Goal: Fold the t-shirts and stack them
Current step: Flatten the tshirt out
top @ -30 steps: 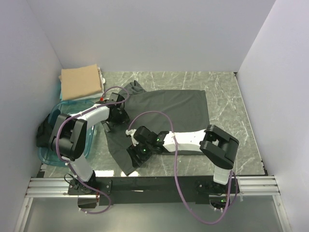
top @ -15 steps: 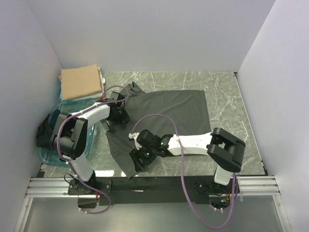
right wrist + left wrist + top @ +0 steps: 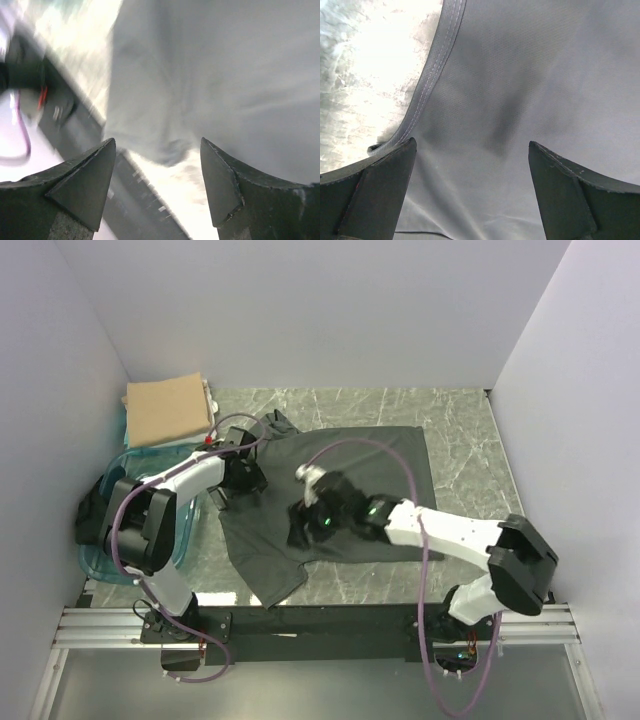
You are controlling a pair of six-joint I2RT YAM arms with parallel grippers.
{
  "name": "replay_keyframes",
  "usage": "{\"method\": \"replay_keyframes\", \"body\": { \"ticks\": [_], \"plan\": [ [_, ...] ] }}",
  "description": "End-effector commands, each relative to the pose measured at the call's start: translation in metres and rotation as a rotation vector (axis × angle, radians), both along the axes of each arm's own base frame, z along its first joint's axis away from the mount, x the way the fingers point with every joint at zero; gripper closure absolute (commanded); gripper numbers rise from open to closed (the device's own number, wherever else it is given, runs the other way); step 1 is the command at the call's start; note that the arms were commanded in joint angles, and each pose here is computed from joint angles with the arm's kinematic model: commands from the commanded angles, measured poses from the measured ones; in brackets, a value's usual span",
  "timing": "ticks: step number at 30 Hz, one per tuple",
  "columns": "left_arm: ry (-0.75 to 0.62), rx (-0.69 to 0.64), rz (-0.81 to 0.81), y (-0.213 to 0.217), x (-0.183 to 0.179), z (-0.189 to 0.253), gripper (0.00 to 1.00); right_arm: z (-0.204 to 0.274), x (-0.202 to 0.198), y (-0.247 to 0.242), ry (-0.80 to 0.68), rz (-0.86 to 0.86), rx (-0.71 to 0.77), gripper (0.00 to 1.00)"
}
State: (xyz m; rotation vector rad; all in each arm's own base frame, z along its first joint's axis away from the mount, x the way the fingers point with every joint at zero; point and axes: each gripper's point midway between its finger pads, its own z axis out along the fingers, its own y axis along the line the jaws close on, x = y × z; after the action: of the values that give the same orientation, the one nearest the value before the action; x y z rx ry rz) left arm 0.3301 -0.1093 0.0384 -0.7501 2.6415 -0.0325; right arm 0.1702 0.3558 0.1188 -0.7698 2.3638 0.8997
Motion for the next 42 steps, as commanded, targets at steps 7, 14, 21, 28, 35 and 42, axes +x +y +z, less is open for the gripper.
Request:
{"method": "replay_keyframes", "body": {
  "ticks": [7, 14, 21, 28, 35, 42],
  "plan": [
    [-0.121, 0.016, -0.003, -0.004, 0.041, 0.042, 0.01, 0.005, 0.153, -0.154, -0.032, -0.649, -0.126, 0.24],
    [-0.08, 0.057, -0.019, -0.009, 0.069, 0.026, 0.01, -0.035, 0.189, -0.24, 0.098, -0.864, -0.249, 0.24],
    [-0.029, 0.105, -0.011, -0.004, 0.091, 0.003, 0.01, -0.076, 0.195, -0.282, 0.217, -0.946, -0.353, 0.24],
    [0.006, 0.113, -0.03, -0.001, 0.107, -0.015, 0.01, -0.097, 0.2, -0.294, 0.297, -0.948, -0.349, 0.24],
    [0.032, 0.115, -0.061, -0.003, 0.127, -0.026, 0.01, -0.109, 0.21, -0.307, 0.337, -0.972, -0.389, 0.24],
    [-0.01, 0.093, -0.101, -0.014, 0.159, -0.019, 0.01, -0.094, 0.234, -0.321, 0.29, -1.013, -0.385, 0.24]
  ]
}}
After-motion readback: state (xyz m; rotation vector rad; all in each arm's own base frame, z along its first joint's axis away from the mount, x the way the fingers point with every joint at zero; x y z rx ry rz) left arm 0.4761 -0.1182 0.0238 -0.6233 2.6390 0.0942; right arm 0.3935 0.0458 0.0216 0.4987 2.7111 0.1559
